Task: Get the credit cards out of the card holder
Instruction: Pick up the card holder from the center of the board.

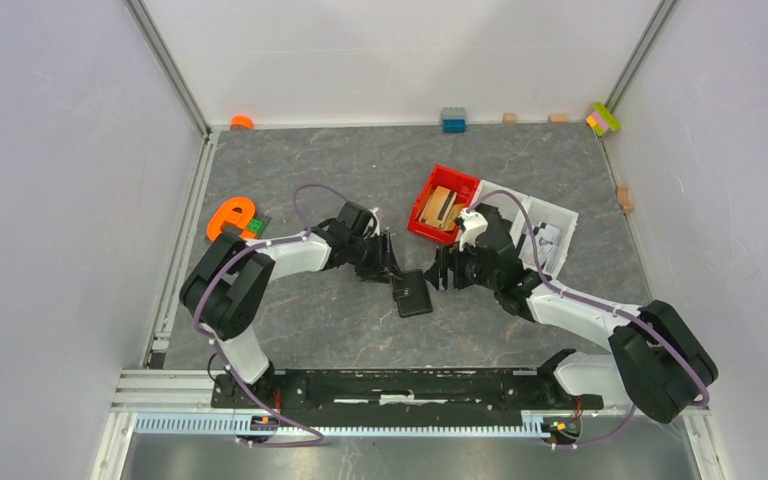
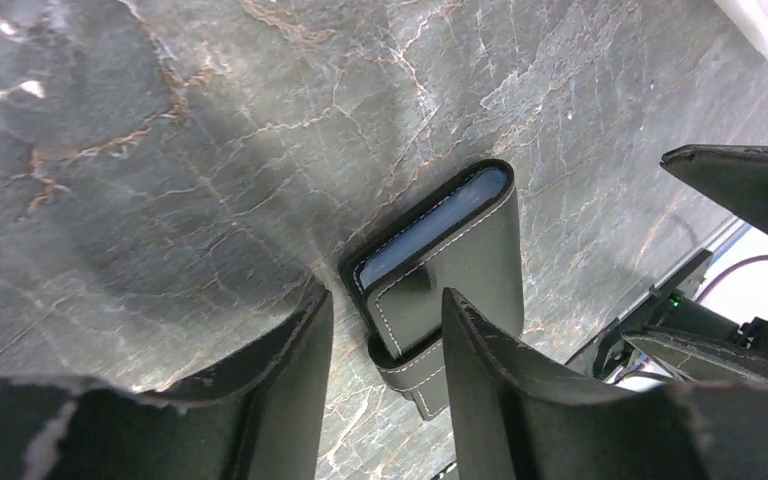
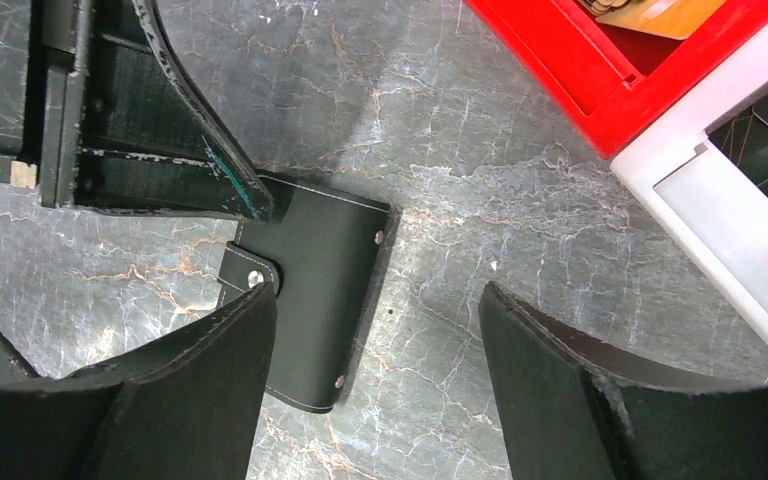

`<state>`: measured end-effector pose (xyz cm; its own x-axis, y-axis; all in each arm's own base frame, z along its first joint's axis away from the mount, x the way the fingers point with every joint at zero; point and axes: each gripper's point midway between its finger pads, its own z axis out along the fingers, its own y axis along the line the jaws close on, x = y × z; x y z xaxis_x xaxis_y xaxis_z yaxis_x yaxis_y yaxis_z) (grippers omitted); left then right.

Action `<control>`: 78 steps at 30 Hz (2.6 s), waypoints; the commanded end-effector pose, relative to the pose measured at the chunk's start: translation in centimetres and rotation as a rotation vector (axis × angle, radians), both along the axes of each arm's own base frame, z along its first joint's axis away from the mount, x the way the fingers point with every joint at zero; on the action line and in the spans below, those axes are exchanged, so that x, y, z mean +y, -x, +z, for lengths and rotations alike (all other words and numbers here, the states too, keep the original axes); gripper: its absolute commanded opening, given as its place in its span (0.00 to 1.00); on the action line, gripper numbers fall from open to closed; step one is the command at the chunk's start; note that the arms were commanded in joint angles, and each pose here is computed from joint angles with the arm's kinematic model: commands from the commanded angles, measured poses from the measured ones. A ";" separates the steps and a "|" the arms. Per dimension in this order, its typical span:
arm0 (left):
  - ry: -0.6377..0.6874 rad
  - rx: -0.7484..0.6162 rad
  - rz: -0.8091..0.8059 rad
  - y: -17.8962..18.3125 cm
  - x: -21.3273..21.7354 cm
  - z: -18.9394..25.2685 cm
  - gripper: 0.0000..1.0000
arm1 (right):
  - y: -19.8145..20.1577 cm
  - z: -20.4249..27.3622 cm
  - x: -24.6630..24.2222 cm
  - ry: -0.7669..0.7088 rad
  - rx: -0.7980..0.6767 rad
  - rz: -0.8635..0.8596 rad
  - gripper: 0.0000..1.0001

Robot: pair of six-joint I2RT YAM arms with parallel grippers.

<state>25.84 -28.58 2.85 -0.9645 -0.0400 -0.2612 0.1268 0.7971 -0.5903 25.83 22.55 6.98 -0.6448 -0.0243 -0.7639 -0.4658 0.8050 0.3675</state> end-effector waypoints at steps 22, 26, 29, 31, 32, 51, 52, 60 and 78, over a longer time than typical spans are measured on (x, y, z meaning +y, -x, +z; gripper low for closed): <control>0.391 -0.378 0.011 -1.2 0.0 11.3 0.02 | 0.5 5.7 1.9 -0.180 -0.222 0.112 0.86; 0.521 -0.437 -0.003 -0.5 0.1 14.0 0.02 | 1.3 7.2 2.4 -0.259 -0.274 0.149 0.90; 0.570 -0.493 -0.014 0.2 0.3 15.7 0.02 | 2.2 8.2 2.6 -0.302 -0.322 0.188 0.98; 0.594 -0.528 -0.022 0.6 0.5 16.7 0.02 | 2.6 9.0 2.4 -0.327 -0.365 0.192 0.98; 0.606 -0.543 -0.027 0.8 0.6 17.2 0.02 | 2.7 9.2 2.2 -0.333 -0.381 0.191 0.98; 0.995 -0.754 -0.258 8.3 0.9 26.0 0.04 | 7.1 13.9 3.7 -0.557 -0.516 0.408 0.98; 1.007 -0.751 -0.270 8.6 0.8 26.1 0.04 | 7.4 14.0 3.8 -0.565 -0.515 0.422 0.98; 1.037 -0.750 -0.329 9.9 0.1 26.6 0.04 | 9.4 15.0 4.9 -0.633 -0.510 0.537 0.92; 0.501 -0.773 0.148 1.8 4.1 20.0 0.47 | 7.2 14.6 3.2 -0.572 -0.553 0.351 0.18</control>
<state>20.68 -26.39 25.52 -0.5587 -0.4274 -0.7107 0.6651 0.2811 -0.6919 17.32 26.55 21.38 -0.2591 0.3040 -0.9167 -0.9060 0.2523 0.3398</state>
